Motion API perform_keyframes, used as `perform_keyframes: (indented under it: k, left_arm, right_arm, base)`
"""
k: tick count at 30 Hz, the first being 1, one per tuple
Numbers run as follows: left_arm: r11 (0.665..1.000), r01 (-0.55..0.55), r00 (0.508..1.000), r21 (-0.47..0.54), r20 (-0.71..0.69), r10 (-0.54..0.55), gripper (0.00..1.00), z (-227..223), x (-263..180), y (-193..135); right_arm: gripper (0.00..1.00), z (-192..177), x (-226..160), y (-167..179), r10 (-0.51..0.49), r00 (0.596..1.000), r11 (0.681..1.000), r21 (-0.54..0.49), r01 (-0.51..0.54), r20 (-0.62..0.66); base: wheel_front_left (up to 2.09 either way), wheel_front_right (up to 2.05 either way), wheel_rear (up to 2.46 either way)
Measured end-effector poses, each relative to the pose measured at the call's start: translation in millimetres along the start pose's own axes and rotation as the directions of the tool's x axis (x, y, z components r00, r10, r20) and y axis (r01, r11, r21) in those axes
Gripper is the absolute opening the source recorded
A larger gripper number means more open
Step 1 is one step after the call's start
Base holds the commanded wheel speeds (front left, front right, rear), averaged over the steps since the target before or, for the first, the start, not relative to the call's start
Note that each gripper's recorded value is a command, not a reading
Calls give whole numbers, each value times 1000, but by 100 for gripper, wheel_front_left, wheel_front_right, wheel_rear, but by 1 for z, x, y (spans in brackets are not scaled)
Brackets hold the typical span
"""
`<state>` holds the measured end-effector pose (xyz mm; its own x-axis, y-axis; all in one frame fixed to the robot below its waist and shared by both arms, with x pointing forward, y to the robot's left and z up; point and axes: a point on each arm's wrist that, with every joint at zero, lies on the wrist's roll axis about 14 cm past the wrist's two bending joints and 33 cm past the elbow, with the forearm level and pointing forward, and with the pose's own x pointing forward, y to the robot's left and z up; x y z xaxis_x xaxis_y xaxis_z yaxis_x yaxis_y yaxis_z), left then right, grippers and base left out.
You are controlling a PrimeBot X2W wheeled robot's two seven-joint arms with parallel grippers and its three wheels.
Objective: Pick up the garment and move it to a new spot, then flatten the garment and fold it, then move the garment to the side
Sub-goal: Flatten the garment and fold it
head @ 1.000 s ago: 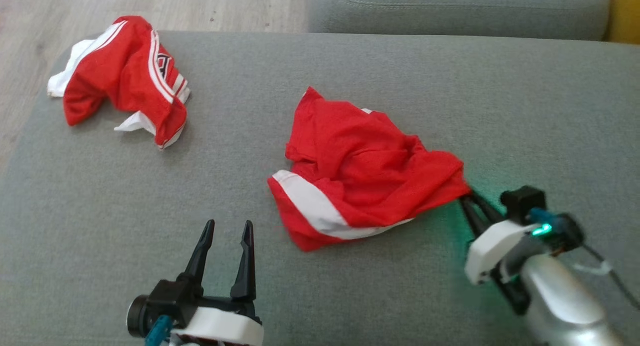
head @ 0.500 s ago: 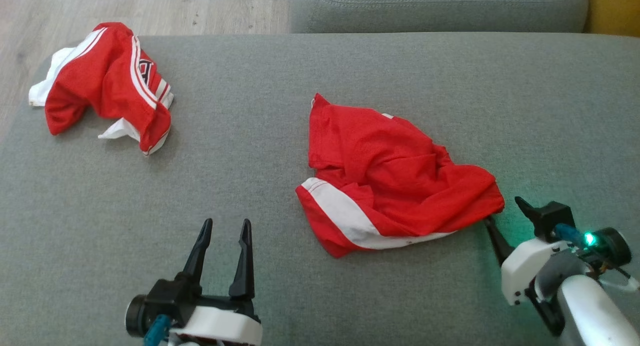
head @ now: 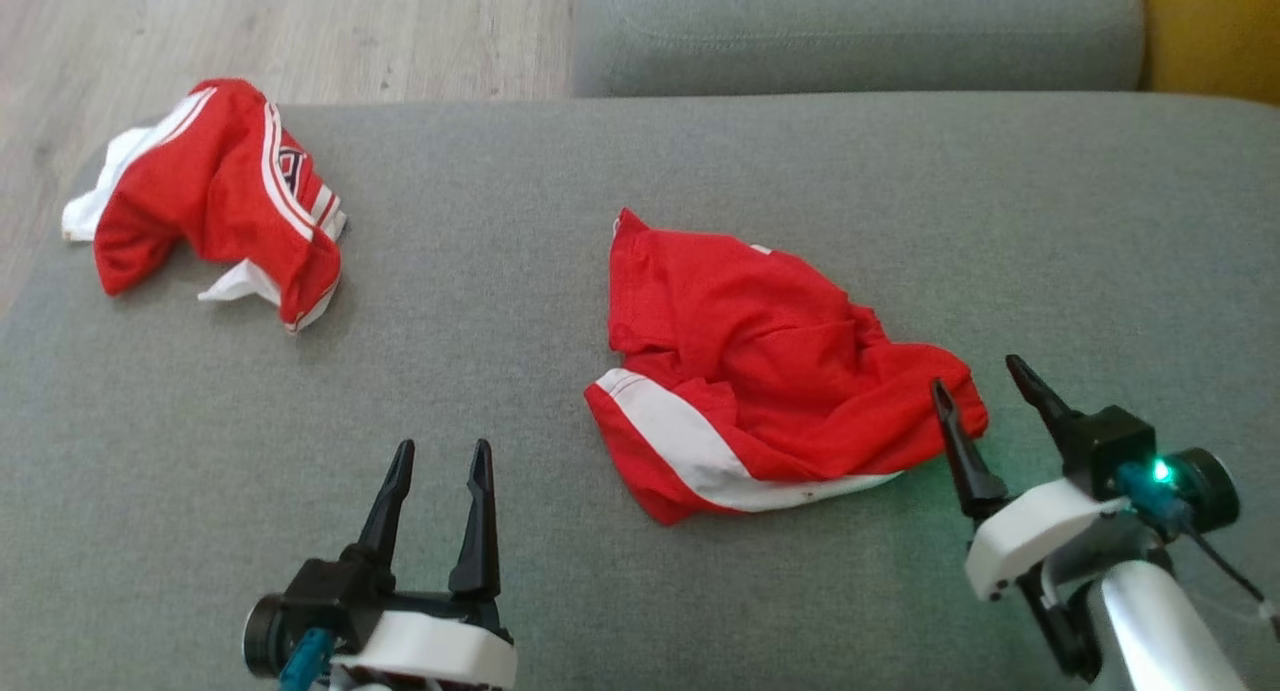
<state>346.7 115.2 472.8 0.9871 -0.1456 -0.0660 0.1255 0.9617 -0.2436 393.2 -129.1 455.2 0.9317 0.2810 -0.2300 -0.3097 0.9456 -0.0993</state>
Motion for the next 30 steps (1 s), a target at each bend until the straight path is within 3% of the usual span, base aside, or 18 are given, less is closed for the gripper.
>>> perform_keyframes:
  k: [5, 13, 30]
  left_arm:
    - [1000, 11, 1000, 0, 9, -11, 100, 2, -6, -4]
    - [1000, 14, 1000, -1, 11, -14, 100, 1, -15, -5]
    - [1000, 0, 1000, -8, 3, 0, 100, -2, -19, -1]
  right_arm:
    - [100, 19, -10, 16, 6, 998, 999, 39, -8, 69]
    - [100, 18, -25, 30, 5, 997, 996, 84, -12, 83]
    - [100, 23, -27, 36, 6, 993, 989, 148, -24, 121]
  base:
    - [0, 0, 0]
    - [0, 0, 0]
    - [0, 0, 0]
